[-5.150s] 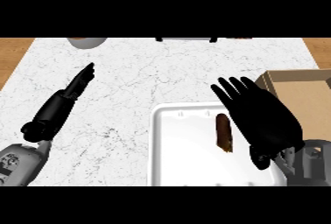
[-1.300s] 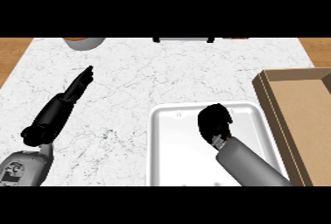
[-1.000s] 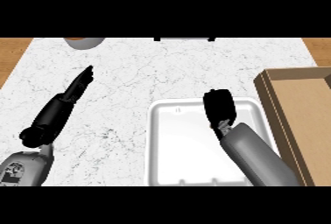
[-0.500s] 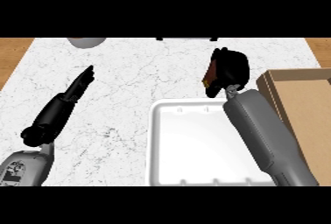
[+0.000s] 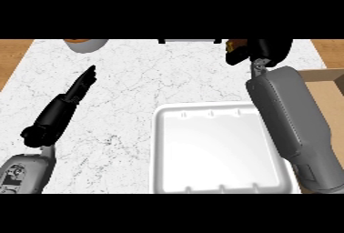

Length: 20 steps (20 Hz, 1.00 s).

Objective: Pick the sweet potato from the tray and place it in the cardboard box

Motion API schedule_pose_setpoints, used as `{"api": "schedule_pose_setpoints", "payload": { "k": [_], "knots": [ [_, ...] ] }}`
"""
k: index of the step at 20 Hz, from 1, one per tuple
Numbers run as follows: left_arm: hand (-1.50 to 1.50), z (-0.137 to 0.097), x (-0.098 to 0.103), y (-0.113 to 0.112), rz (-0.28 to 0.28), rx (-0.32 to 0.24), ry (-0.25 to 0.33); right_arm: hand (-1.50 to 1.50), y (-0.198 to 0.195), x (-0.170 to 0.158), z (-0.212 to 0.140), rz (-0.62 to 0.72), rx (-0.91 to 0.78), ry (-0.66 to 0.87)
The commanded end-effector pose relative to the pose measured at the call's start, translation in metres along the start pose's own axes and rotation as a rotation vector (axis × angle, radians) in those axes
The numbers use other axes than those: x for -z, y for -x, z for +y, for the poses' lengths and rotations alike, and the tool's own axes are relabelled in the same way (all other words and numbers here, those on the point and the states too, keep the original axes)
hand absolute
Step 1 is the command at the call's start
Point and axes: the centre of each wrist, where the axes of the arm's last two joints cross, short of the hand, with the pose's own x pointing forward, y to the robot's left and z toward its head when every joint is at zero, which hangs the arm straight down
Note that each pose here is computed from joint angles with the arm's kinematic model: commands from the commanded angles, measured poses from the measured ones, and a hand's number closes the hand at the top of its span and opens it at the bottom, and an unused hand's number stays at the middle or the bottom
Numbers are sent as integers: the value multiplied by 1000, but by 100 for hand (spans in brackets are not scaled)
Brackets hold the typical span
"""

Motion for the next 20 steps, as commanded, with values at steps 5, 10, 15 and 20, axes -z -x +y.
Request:
{"api": "schedule_pose_setpoints", "payload": {
  "k": [5, 10, 15, 20],
  "knots": [
    [0, -1, -14, 2, 14, -3, -1, 150, 55, 20, -35, 277, 84, 191],
    [0, -9, 5, -2, 6, -12, 13, 150, 110, 60, -76, 379, 85, 221],
    [0, -11, -18, 4, 14, 1, -10, 150, 178, 60, -69, 431, -77, 98],
    [0, -15, -16, 12, 20, -2, -14, 150, 215, 58, -59, 487, -43, -180]
  ]
}}
